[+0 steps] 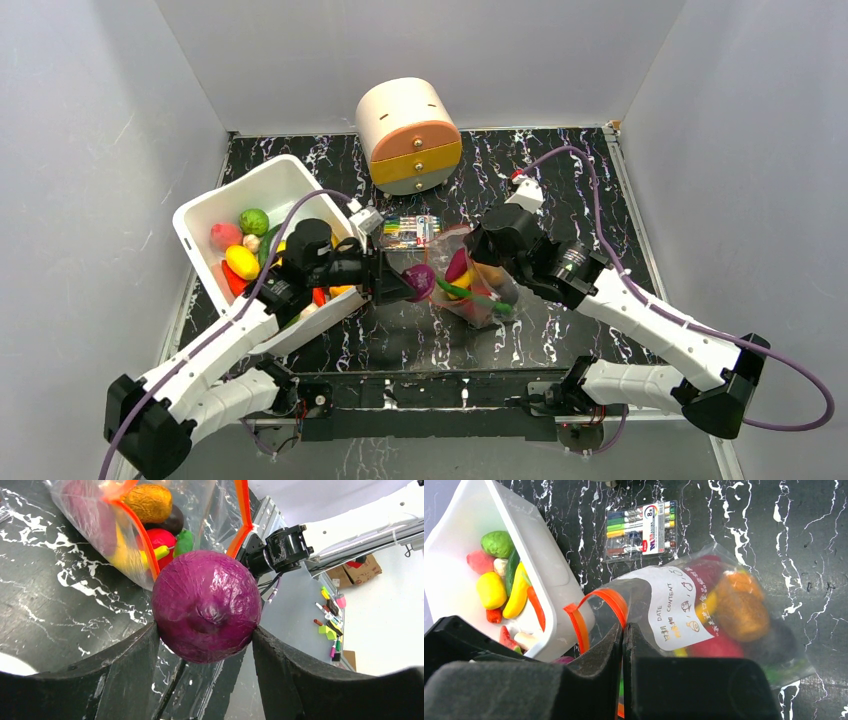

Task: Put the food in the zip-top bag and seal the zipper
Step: Place the fake vegetable in the zipper food storage bag.

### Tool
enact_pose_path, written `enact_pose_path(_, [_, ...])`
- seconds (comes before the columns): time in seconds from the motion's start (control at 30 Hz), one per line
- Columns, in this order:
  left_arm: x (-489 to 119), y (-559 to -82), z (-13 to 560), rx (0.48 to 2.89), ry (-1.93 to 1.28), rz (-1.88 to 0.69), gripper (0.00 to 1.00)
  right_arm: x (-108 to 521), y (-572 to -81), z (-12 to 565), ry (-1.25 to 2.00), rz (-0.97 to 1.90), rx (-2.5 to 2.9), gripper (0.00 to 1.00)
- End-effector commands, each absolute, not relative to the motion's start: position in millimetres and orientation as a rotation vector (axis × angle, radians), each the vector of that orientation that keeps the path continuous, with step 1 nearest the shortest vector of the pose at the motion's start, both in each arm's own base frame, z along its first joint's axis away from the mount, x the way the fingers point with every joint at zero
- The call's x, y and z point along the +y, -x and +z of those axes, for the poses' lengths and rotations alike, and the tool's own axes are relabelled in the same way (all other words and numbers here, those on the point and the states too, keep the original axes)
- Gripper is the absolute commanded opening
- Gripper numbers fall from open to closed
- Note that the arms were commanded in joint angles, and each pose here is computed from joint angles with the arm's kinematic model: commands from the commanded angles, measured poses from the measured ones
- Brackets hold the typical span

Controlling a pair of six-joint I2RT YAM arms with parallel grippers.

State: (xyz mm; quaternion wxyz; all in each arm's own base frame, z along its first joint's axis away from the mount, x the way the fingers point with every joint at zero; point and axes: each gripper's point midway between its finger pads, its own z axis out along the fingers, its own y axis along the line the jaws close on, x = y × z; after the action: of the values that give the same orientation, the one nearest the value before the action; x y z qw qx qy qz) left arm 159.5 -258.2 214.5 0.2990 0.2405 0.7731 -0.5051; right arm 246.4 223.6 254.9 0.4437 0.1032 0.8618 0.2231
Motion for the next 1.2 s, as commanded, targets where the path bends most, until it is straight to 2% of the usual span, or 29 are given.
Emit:
enact_pose_path(0.0, [-278.3,-169.6,217.0,1.988,-0.676,-1.319,0.44,232.3,-248.7,290.1,-0.287,0.693,2.033,0.0])
enact_pose_path(0.47, [-313.3,-188.7,198.7,2.01,-0.696,-1.262,0.43,239.1,-237.1,281.3,-0.262,0.777,2.057,0.0])
enact_pose_path(0.8, [-295.7,-209.0,212.8,1.992,-0.58,-1.084,0.42,241.0,-228.4,295.6,-0.234,0.842,2.046,0.0])
enact_pose_path(1.07, [-294.9,-204.1,218.5,1.998,-0.572,-1.107,0.41,238.7,-222.6,300.5,-0.248,0.886,2.03,0.0])
enact_pose_path(1.17, [-291.2,-200.3,222.8,2.018,-0.576,-1.101,0.44,234.7,-223.6,303.1,-0.259,0.87,2.022,0.0])
